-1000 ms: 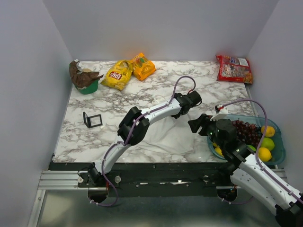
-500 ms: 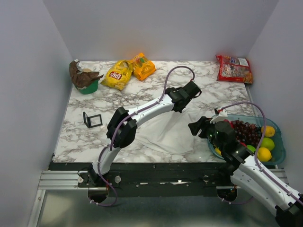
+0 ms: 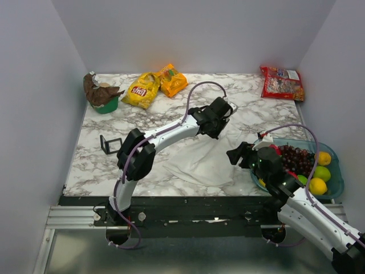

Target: Pin the brooch onto the clothing

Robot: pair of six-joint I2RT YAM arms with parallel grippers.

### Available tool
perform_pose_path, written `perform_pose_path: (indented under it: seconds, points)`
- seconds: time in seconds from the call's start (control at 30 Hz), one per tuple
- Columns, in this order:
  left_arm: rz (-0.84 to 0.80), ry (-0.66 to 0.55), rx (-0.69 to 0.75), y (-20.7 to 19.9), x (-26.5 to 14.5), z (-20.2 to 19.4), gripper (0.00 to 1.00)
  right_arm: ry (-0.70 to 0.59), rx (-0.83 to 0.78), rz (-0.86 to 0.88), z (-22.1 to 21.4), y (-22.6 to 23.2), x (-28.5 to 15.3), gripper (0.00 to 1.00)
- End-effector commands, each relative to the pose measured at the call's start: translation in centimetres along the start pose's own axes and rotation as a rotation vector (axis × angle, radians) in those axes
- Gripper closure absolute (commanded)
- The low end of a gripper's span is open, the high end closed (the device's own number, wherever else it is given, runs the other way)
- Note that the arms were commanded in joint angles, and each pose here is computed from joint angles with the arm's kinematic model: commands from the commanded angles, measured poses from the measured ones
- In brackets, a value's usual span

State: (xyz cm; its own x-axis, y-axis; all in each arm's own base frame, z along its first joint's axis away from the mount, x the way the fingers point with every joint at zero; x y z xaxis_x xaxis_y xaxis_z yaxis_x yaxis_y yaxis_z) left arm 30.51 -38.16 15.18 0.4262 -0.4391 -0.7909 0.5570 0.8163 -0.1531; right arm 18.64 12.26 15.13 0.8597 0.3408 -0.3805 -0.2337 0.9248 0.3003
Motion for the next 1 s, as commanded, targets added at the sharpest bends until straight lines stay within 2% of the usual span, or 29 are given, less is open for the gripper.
perform_pose_path:
  seconds: [0.0,0.33,0.8,0.97]
  points:
    - [-0.262,-0.073,-0.061,-2.0,-3.0,2.0,1.00,0.020,0.004,-0.036,-0.8,-0.5,0.2,0.24]
    - [-0.530,-0.053,-0.145,-1.1,-5.5,1.6,1.00,0.023,-0.004,-0.044,-1.0,-0.6,0.8,0.24]
    - [-0.631,-0.006,-0.179,1.1,-6.3,-0.9,1.00,0.037,-0.067,0.040,-0.9,1.2,4.6,0.20]
    - [-0.646,-0.024,-0.197,2.0,-6.5,-0.9,1.00,0.025,-0.122,0.059,-1.0,1.4,5.7,0.19]
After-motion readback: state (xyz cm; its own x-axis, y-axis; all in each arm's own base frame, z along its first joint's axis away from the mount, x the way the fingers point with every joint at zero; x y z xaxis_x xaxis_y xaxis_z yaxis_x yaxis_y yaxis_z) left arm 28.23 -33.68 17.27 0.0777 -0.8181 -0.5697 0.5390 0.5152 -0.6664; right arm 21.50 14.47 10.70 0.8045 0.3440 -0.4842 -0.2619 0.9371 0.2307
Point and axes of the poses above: each gripper's point midway between its finger pads, its own x axis out along the fingers, its own y axis along the line the jaws close on, z = x × y, the point moved 5 cm from there along -x, back along the fingers, and after that the axes turned 10 degrees about -x, right-handed, at the moved point
